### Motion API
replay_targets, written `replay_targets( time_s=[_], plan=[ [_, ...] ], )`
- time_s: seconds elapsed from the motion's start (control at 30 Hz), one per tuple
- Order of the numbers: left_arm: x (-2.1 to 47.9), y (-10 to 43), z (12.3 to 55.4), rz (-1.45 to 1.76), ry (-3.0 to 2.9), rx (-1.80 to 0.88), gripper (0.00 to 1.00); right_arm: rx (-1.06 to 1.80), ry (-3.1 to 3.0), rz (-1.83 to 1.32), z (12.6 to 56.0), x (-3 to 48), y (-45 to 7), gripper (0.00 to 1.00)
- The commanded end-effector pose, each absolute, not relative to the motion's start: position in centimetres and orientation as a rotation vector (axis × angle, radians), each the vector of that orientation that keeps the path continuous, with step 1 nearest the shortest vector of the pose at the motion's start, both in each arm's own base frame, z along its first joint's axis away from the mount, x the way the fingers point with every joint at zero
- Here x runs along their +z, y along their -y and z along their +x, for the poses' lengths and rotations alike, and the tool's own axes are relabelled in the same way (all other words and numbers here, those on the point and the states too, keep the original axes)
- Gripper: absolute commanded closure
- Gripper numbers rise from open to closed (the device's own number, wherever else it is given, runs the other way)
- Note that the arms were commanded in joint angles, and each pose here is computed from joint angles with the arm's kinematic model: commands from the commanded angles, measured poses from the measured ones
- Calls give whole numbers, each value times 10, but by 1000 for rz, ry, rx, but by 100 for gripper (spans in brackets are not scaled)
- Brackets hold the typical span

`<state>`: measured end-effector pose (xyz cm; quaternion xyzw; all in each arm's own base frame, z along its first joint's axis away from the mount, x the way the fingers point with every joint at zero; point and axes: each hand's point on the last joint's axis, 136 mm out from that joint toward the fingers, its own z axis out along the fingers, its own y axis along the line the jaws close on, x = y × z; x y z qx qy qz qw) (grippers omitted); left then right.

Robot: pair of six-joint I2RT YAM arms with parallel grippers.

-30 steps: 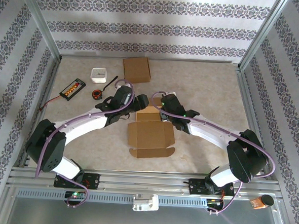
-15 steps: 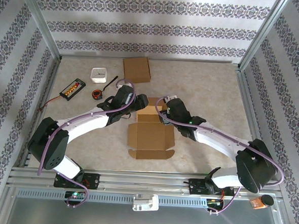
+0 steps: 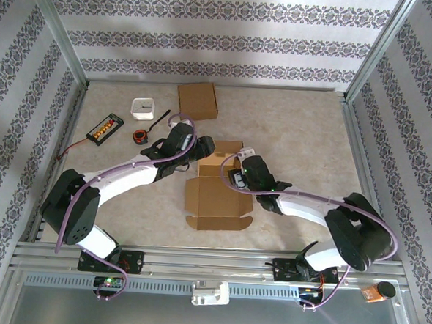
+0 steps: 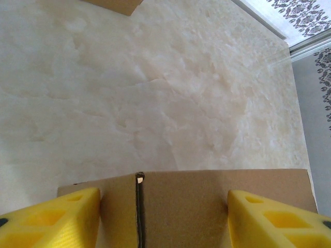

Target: Fold the paper box

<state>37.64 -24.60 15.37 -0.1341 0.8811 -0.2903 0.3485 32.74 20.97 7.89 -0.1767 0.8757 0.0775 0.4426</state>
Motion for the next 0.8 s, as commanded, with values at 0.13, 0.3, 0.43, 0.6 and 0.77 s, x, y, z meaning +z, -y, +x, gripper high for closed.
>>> replay_targets(
  time_s=[0.13, 0.3, 0.43, 0.6, 0.77],
  plan=[
    [158, 251, 378, -322, -2283, -754, 38, 3, -2017, -370, 369, 95, -202, 51],
    [159, 251, 379, -310, -2285, -747, 38, -20, -1980, -388, 379, 89, -207, 70],
    [160, 252, 379, -297, -2293, -741, 38, 21, -1974, -427, 382, 85, -218, 92],
    [161, 250, 378, -305, -2290, -736, 38, 53, -1977, -437, 380, 83, -222, 98],
    [164, 250, 379, -301, -2281, -737, 38, 59, -1965, -419, 379, 97, -219, 71]
  ],
)
